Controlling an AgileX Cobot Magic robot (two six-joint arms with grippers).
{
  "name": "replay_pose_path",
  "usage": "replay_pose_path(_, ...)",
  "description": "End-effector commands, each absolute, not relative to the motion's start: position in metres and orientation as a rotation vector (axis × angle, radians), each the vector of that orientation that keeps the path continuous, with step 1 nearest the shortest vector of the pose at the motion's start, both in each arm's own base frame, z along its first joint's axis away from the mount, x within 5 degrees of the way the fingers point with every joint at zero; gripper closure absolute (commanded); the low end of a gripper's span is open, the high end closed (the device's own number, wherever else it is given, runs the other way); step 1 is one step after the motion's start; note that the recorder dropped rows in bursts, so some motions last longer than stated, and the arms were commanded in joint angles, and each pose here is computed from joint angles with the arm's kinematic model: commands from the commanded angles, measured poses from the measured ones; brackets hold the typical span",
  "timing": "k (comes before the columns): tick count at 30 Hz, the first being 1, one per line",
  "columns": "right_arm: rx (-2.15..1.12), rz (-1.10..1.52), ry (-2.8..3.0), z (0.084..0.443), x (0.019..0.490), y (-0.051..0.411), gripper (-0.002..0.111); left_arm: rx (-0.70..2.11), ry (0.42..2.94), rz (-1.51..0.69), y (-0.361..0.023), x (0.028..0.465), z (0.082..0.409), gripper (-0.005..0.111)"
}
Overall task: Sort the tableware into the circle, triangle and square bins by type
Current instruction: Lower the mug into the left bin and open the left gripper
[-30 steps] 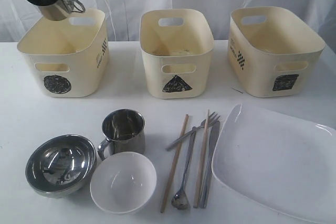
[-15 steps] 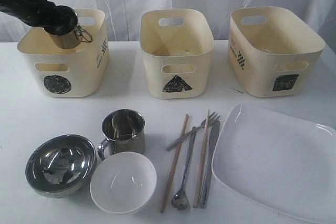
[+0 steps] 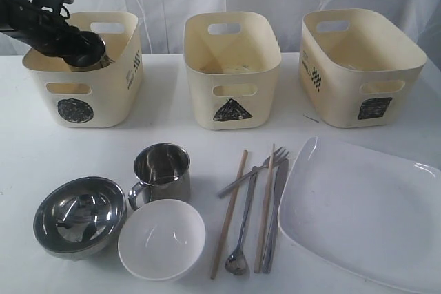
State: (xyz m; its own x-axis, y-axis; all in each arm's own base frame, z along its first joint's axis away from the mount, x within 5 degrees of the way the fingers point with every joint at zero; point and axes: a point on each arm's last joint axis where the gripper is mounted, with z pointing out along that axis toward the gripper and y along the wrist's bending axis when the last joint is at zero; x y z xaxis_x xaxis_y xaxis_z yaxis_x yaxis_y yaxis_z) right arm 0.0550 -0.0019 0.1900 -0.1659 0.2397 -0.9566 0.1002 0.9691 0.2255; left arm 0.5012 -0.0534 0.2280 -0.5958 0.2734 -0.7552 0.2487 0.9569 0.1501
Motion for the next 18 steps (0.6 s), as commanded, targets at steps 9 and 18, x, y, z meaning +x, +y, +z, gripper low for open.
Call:
replay_pose_path(9,0.252,0.125,1.733,0.1891,0.055,-0.0019,0.108,0.347,2.222,0.033,-0.0513,0.5044,0.2258,0.107)
replay_pose_path(18,0.252,0.125,1.733,0.1891,0.055,-0.0019,0.108,0.345,2.231,0.029,-0.0518,0.5064,0.218,0.107)
